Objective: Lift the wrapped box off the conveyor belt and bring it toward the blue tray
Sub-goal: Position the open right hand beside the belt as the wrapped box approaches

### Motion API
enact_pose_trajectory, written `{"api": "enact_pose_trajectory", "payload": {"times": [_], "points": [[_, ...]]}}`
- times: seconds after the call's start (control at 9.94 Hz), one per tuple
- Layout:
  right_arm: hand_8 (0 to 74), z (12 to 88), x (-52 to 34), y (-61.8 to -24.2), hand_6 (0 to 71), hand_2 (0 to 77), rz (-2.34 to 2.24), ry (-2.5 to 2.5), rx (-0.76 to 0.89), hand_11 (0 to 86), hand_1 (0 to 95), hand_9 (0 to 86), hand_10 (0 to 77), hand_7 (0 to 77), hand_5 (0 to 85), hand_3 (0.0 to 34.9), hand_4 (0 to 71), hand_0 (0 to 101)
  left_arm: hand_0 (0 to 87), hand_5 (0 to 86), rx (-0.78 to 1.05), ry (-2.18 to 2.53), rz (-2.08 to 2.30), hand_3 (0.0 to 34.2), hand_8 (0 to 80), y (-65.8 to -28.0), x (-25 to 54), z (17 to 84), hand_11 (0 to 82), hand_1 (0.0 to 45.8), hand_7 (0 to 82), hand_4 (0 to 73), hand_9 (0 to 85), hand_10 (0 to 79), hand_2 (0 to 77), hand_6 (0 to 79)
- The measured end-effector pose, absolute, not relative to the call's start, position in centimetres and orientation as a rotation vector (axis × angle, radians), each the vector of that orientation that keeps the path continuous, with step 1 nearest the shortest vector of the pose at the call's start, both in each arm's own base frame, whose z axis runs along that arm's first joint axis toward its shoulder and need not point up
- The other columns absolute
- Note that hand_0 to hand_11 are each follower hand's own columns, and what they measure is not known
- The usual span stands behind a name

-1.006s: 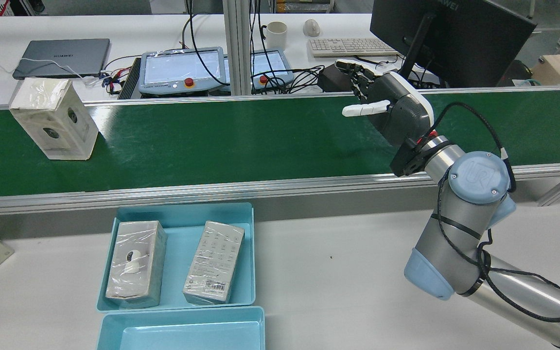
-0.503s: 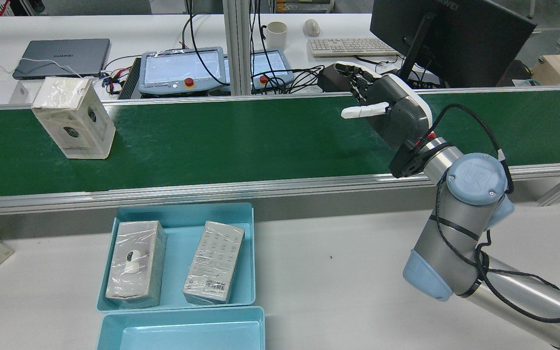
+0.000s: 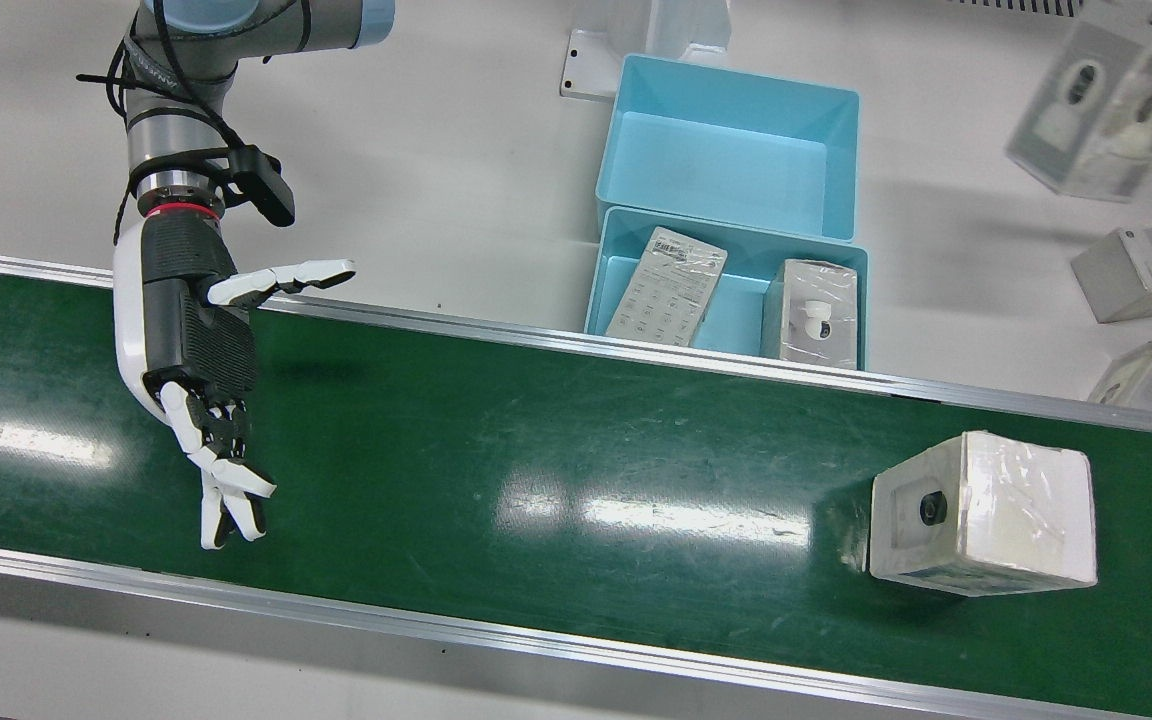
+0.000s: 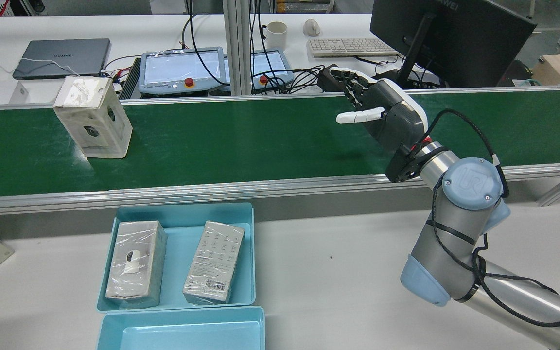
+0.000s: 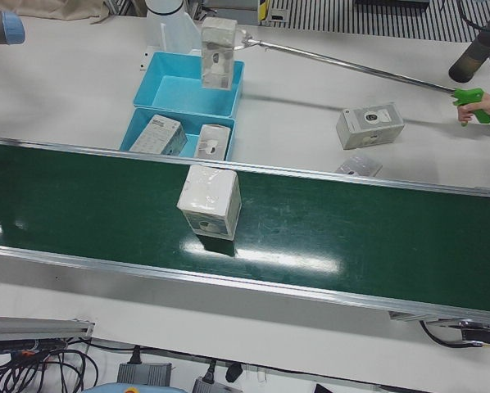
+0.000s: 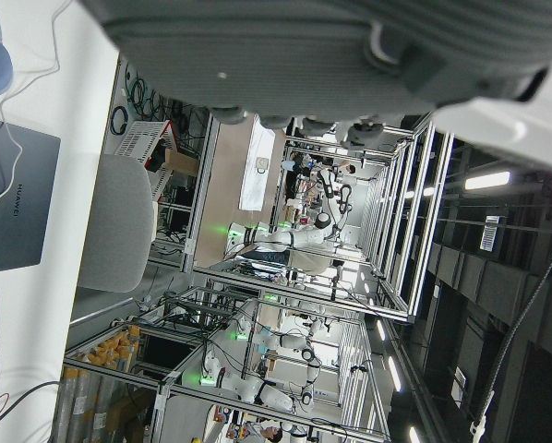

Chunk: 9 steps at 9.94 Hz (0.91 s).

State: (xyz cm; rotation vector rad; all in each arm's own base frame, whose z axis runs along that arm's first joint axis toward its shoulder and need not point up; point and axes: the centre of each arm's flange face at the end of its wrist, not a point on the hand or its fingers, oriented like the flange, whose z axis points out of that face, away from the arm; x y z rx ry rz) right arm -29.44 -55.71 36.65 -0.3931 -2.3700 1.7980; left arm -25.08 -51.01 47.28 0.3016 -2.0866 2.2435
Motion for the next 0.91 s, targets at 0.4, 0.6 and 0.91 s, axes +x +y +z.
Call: {"api": "enact_pose_trajectory", "payload": {"times": [0.4,0.6,0.91], "points": [[0.0,36.64,-29.57,-55.65,3.3,9.3,1.797,-2.369,-0.396,1.1,13.1,2.7,0.0,3.3,21.8,0.0,8.7,47,0.0,1.1,0.302,-2.087,2.243,0.0,0.5,-51.01,-25.08,47.27,0.5,0.0,0.5,0.0,0.0,0.5,1.1,0.5],[1.1,36.65,-29.67,-55.6,3.3,10.4,1.796,-2.367,-0.396,1.1,13.1,3.3,0.0,4.4,22.4,0.0,9.8,47,0.0,1.1,0.302,-2.087,2.243,0.0,0.5,-51.01,-25.08,47.27,0.5,0.0,0.5,0.0,0.5,0.5,1.1,0.5],[1.1,37.2,-30.07,-55.64,3.8,10.4,1.803,-2.351,-0.394,1.1,13.1,3.3,0.0,4.4,22.4,0.0,9.8,47,0.0,1.1,0.302,-2.087,2.243,0.0,0.5,-51.01,-25.08,47.27,0.5,0.0,0.5,0.0,0.0,0.5,1.1,0.5]]}}
